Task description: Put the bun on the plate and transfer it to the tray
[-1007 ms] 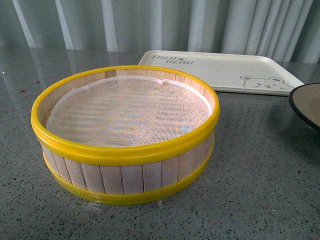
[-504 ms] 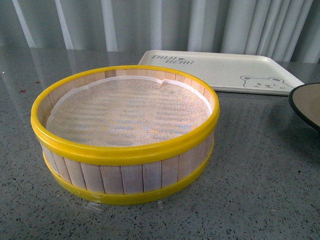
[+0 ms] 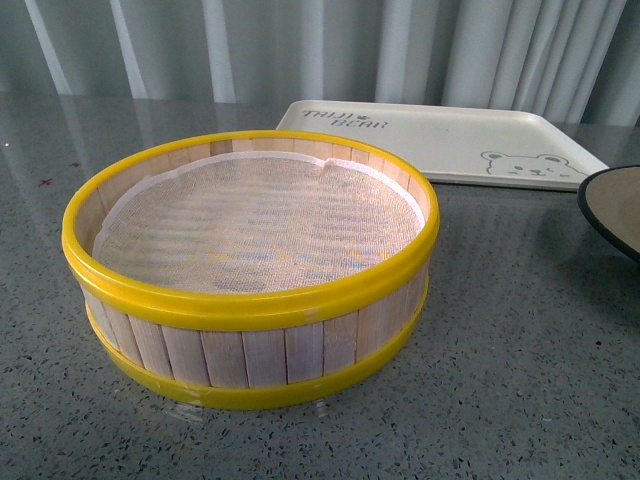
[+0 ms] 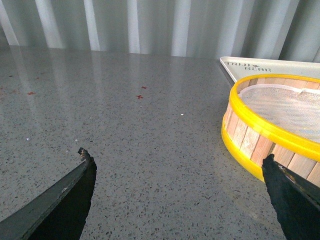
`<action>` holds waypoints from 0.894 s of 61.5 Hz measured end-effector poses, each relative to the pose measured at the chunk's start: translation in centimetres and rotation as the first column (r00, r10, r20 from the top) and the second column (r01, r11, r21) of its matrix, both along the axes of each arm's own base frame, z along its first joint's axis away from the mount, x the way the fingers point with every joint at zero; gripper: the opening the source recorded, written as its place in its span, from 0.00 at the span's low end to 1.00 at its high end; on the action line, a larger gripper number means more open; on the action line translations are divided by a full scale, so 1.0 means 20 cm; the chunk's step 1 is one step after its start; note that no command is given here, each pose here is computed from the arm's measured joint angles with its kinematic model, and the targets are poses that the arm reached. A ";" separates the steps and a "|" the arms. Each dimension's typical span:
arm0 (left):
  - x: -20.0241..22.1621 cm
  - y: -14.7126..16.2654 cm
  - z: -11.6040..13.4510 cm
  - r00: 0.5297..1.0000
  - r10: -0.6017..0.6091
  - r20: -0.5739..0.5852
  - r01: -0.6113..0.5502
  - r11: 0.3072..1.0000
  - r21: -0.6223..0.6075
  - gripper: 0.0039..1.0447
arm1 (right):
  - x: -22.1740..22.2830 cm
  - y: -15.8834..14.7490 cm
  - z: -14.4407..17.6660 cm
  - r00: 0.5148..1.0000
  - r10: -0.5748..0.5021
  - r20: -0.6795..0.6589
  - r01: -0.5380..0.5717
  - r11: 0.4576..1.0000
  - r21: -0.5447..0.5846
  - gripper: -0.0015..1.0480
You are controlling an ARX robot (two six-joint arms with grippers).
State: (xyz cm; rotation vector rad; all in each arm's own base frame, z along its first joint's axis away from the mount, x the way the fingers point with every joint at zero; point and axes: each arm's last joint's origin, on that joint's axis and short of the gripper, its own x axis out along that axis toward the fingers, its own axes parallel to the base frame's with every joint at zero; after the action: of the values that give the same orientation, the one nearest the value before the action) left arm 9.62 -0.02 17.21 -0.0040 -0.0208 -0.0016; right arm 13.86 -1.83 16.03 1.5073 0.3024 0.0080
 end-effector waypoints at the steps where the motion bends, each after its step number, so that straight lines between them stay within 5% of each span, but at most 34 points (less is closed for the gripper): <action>1: 0.00 0.00 0.00 1.000 0.000 0.000 0.000 1.000 0.000 0.94 | 0.00 0.00 0.00 1.000 0.002 0.000 -0.002 1.000 0.000 0.58; 18: 0.00 0.00 0.00 1.000 0.000 0.000 0.000 1.000 0.000 0.94 | 0.01 0.02 0.01 1.000 0.011 0.005 -0.011 1.000 -0.001 0.03; 55: 0.00 0.00 0.00 1.000 0.000 0.000 0.000 1.000 0.000 0.94 | -0.01 0.01 0.02 0.997 0.012 0.080 -0.010 1.000 -0.015 0.02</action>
State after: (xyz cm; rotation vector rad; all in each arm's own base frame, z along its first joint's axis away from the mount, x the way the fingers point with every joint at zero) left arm 9.62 -0.02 17.21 -0.0044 -0.0208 -0.0016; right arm 13.57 -1.55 16.44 1.4874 0.2460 0.0745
